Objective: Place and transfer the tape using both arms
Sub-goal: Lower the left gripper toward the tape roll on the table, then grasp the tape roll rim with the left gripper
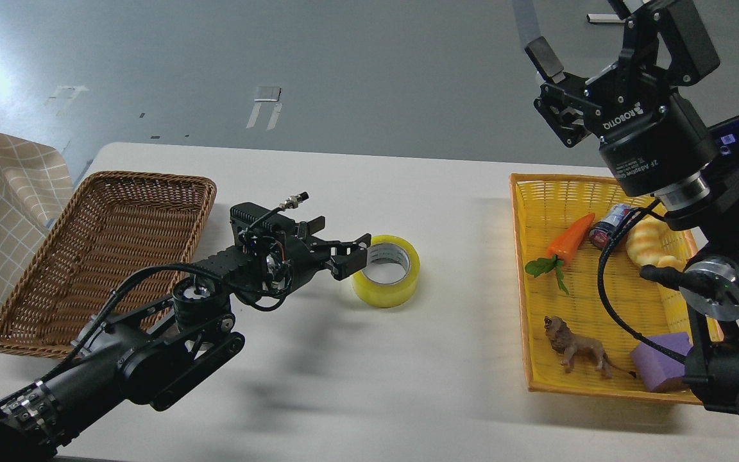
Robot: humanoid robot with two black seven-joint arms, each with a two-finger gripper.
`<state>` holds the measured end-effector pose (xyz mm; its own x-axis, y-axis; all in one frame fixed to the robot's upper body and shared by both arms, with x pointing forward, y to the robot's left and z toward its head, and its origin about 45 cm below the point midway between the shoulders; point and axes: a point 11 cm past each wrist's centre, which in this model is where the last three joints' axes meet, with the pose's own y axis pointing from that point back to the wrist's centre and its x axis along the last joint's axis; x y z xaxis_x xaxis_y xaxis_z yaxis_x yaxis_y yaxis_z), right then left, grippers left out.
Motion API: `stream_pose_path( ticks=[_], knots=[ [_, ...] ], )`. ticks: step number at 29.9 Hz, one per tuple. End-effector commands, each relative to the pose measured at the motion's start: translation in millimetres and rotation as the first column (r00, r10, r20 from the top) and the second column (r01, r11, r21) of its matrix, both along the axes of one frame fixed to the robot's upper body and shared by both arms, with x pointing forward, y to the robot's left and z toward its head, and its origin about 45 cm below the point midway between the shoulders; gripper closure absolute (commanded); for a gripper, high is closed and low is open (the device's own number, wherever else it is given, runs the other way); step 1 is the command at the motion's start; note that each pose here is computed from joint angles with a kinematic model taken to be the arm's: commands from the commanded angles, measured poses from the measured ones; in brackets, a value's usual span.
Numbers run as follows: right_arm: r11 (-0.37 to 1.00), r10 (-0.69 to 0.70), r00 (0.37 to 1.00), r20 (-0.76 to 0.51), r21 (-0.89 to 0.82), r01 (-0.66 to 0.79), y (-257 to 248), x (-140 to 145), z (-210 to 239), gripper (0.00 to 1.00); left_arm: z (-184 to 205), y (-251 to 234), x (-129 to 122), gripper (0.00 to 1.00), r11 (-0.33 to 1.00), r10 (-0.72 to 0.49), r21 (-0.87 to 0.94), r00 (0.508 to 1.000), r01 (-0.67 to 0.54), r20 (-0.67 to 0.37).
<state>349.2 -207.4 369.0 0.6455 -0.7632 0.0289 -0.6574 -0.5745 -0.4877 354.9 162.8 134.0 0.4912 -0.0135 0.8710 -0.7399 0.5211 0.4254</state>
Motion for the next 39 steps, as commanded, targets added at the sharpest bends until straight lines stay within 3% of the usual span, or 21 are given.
stream_pose_path(
  ticks=[1, 22, 33, 36, 39],
  knots=[
    [1.0, -0.003, 1.0, 0.0, -0.001, 0.003, -1, 0, 0, 0.0, -2, -14, -3, 0.01, 1.0, -0.01, -0.027, 1.0, 0.009, -0.01],
    [0.999, -0.053, 0.998, -0.036, 0.01, 0.053, -18, 1, -12, 0.0, -15, -30, -12, 0.02, 0.999, 0.03, -0.017, 0.998, -0.031, -0.049],
    [0.998, -0.062, 0.996, -0.065, 0.008, 0.062, -21, -2, -23, 0.0, -38, -20, -13, 0.04, 0.992, 0.124, 0.045, 0.987, -0.12, -0.099],
    [0.998, -0.067, 0.995, -0.068, 0.009, 0.068, -23, -2, -24, 0.0, -40, -21, -10, 0.14, 0.991, 0.131, 0.052, 0.986, -0.126, -0.102],
    [0.997, -0.081, 0.994, -0.077, 0.012, 0.083, -28, -3, -27, 0.0, -40, -18, -8, 0.36, 0.99, 0.134, 0.06, 0.986, -0.128, -0.102]
  ],
)
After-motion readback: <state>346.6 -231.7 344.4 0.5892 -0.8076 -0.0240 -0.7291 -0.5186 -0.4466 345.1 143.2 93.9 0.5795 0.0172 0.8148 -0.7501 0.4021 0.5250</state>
